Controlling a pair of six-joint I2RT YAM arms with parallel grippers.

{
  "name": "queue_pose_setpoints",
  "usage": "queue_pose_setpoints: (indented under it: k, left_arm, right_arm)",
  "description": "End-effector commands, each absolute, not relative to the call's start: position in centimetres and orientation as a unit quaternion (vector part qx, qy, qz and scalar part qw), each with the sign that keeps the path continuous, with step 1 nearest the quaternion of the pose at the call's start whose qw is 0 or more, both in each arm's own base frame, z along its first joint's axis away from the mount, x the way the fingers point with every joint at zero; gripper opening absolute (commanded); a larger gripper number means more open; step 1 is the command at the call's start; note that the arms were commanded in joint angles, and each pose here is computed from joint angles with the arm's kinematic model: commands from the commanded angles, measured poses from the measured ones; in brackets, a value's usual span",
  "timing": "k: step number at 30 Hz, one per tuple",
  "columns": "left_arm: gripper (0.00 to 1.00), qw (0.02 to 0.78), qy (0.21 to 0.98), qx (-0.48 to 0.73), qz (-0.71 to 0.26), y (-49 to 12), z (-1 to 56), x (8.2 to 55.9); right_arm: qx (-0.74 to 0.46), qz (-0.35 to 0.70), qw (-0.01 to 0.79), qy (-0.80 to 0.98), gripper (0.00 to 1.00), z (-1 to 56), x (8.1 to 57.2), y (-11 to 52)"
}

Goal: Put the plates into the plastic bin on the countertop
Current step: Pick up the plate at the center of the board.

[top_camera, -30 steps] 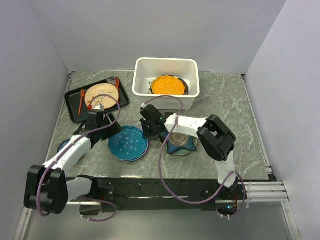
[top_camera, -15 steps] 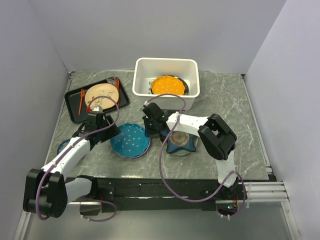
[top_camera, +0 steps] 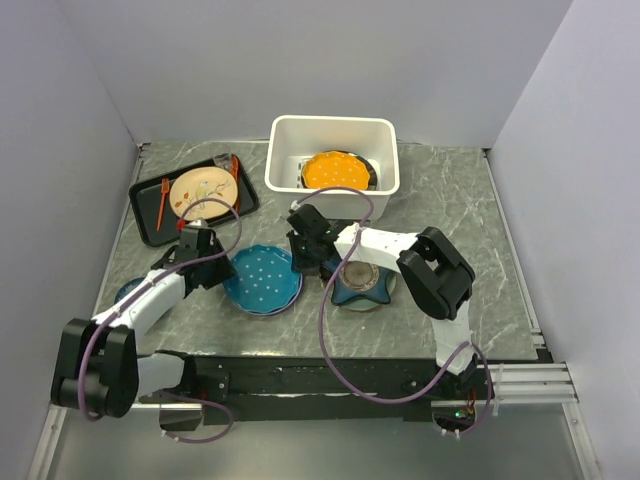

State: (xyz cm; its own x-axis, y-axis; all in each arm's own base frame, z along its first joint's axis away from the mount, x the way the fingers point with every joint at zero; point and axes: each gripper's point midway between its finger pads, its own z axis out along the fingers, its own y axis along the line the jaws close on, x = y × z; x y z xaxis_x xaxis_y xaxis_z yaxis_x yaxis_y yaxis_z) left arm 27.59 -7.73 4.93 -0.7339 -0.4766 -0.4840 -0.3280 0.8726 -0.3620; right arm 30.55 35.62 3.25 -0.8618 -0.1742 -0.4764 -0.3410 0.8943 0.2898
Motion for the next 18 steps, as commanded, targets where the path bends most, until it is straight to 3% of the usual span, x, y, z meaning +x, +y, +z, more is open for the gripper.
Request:
queue_pose_setpoints:
  k: [1,3,5,11,13,18]
  left_arm:
    - [0.31,0.285,0.924,-0.208,-0.146,-8.5,4.2,27.8]
    - [0.20,0.288,0.923,-0.207,-0.149,-8.6,4.5,27.9]
    - [0.03,0.296,0.920,-0.207,-0.149,-8.5,5.0,28.1]
    - [0.01,0.314,0.913,-0.217,-0.142,-7.9,6.5,28.3]
    - [0.01,0.314,0.913,-0.217,-0.142,-7.9,6.6,28.3]
    - [0.01,0.319,0.911,-0.218,-0.144,-8.0,7.1,28.4]
  right_arm:
    - [-0.127,0.104,0.255,0.953,0.05,3.0,32.4,31.5]
    - [-0.126,0.106,0.256,0.952,0.05,3.1,32.4,31.6]
    - [-0.127,0.103,0.255,0.953,0.05,3.0,32.4,31.5]
    - [-0.128,0.107,0.253,0.953,0.10,3.1,32.4,31.7]
    - [-0.129,0.110,0.252,0.953,0.18,3.1,32.3,31.8]
    - [-0.128,0.117,0.259,0.950,0.57,3.7,32.2,31.7]
